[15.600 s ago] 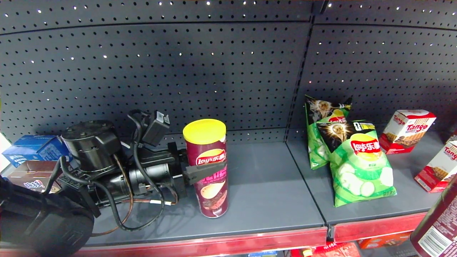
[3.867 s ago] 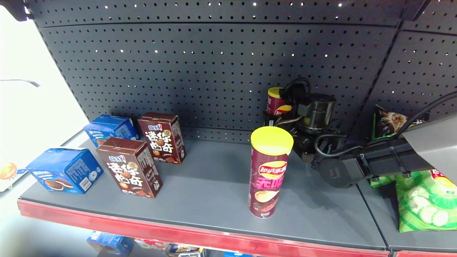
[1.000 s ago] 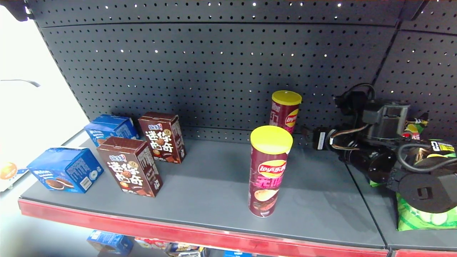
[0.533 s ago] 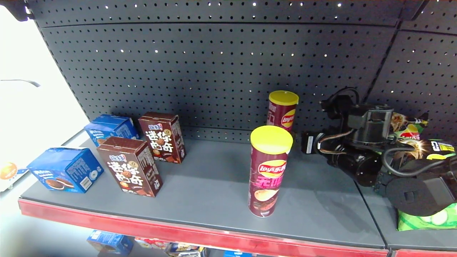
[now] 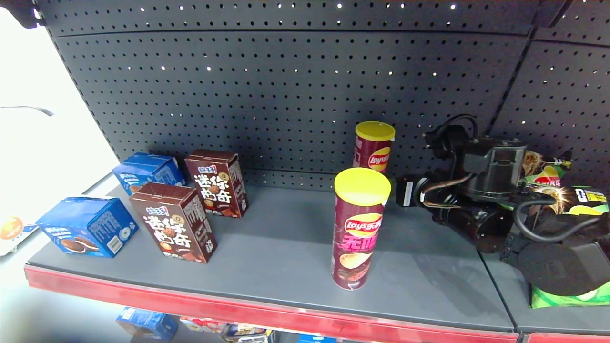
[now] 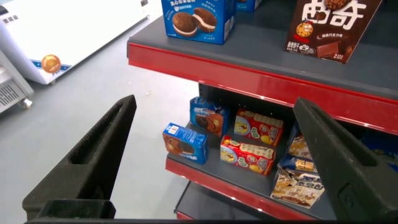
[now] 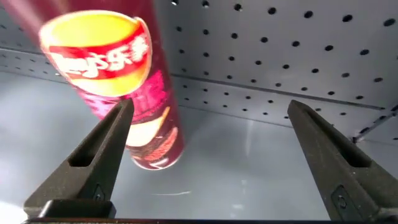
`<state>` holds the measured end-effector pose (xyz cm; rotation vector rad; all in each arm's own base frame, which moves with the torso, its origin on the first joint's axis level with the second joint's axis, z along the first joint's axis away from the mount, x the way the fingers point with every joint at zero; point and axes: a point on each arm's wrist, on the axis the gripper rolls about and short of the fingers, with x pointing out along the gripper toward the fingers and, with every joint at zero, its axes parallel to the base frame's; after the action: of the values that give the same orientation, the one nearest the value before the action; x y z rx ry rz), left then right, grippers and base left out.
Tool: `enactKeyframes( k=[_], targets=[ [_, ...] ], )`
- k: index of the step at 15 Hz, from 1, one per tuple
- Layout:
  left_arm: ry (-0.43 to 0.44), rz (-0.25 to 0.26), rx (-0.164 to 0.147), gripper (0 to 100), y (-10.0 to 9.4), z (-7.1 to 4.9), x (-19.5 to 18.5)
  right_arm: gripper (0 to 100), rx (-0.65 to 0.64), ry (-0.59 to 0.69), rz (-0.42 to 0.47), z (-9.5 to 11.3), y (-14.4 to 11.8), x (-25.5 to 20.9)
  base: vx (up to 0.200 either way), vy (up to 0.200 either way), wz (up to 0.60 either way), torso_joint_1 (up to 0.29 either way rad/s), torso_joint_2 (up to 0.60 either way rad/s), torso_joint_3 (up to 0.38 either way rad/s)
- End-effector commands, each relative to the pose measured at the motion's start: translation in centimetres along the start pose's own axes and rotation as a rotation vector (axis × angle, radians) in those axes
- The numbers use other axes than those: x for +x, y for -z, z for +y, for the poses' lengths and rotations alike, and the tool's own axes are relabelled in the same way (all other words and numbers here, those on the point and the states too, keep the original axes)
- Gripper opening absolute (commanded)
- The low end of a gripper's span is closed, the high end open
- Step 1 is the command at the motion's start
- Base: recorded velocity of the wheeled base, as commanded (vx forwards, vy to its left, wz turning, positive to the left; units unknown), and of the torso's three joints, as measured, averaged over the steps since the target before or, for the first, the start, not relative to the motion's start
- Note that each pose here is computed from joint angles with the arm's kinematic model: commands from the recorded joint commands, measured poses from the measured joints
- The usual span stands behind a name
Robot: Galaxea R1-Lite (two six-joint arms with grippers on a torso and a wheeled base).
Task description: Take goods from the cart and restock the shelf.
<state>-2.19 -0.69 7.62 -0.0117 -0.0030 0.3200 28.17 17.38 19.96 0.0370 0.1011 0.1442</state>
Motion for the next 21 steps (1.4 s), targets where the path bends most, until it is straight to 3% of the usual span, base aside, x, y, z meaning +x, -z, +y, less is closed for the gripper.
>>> enactKeyframes(
  k=[1,5,11,14,16,21],
  targets=[
    [-0.001,0.000,0.000,100,0.0,0.0,0.0,100,-0.001,0.002,-0.006,-0.4,-0.4,-0.8,0.000,0.000,0.00,0.000,0.00,0.000],
    [-0.001,0.000,0.000,100,0.0,0.0,0.0,100,-0.056,0.051,-0.063,-3.2,-2.2,-4.1,0.000,0.000,0.00,0.000,0.00,0.000],
    [-0.001,0.000,0.000,100,0.0,0.0,0.0,100,-0.077,0.056,-0.087,-6.7,-1.5,-11.8,0.000,0.000,0.00,0.000,0.00,0.000],
    [-0.001,0.000,0.000,100,0.0,0.0,0.0,100,-0.070,0.126,-0.127,-11.4,-2.0,-17.0,0.000,0.000,0.00,0.000,0.00,0.000],
    [-0.001,0.000,0.000,100,0.0,0.0,0.0,100,-0.068,0.141,-0.142,-12.6,-1.7,-20.3,0.000,0.000,0.00,0.000,0.00,0.000],
    [-0.001,0.000,0.000,100,0.0,0.0,0.0,100,-0.058,0.299,-0.133,-14.0,3.9,-26.4,0.000,0.000,0.00,0.000,0.00,0.000]
  ],
)
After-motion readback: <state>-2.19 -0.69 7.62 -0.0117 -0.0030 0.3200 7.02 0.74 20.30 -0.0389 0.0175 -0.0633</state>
